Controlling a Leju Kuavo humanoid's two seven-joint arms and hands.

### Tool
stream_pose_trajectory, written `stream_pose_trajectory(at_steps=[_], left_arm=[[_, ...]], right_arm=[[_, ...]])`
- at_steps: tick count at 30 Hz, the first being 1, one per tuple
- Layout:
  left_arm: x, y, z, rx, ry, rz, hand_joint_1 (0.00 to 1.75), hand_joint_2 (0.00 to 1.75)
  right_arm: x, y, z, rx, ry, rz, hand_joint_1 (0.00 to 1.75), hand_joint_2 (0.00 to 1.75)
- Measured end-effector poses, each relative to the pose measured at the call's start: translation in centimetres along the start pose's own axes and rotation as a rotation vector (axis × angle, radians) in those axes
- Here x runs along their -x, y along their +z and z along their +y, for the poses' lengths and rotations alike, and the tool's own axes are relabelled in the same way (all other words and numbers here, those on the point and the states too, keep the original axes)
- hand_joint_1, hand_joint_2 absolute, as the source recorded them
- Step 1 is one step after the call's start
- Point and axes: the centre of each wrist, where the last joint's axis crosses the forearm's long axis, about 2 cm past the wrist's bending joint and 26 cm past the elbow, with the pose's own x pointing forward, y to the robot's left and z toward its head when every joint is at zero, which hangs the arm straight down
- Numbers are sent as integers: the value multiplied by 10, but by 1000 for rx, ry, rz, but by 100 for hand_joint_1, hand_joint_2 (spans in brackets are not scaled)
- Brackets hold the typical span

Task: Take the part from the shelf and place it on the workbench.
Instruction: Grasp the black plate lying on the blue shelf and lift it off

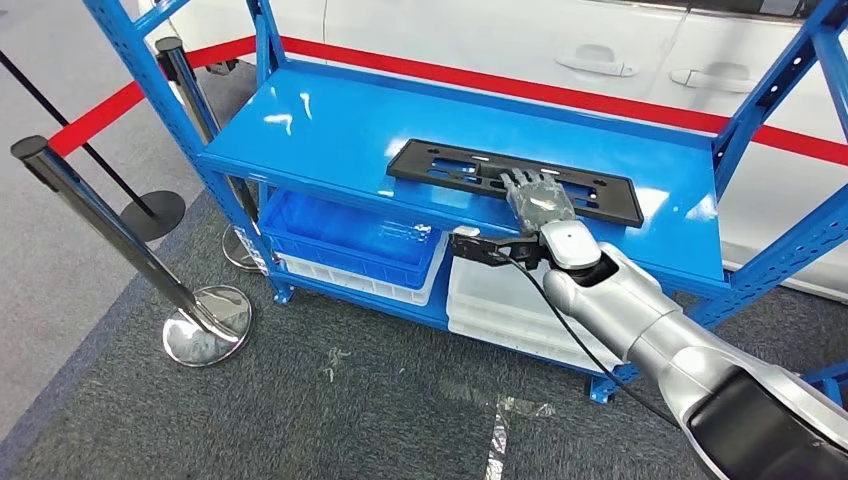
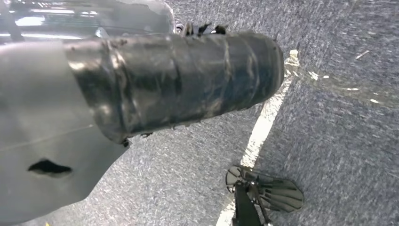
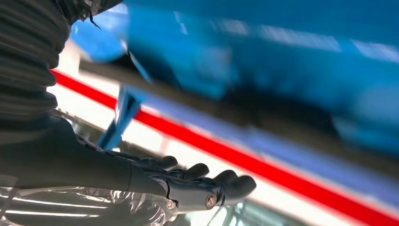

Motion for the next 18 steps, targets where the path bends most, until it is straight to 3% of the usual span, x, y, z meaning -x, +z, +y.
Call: stream_pose_trajectory(at_steps=[11,18], left_arm=[[0,-1,5,-9,-2,8,0,0],[-1,-2,12,-30,-4,15,0,0]], right_arm=[[13,7,40,-129,2,26,0,175],[38,7,37,-102,17,81,0,175]])
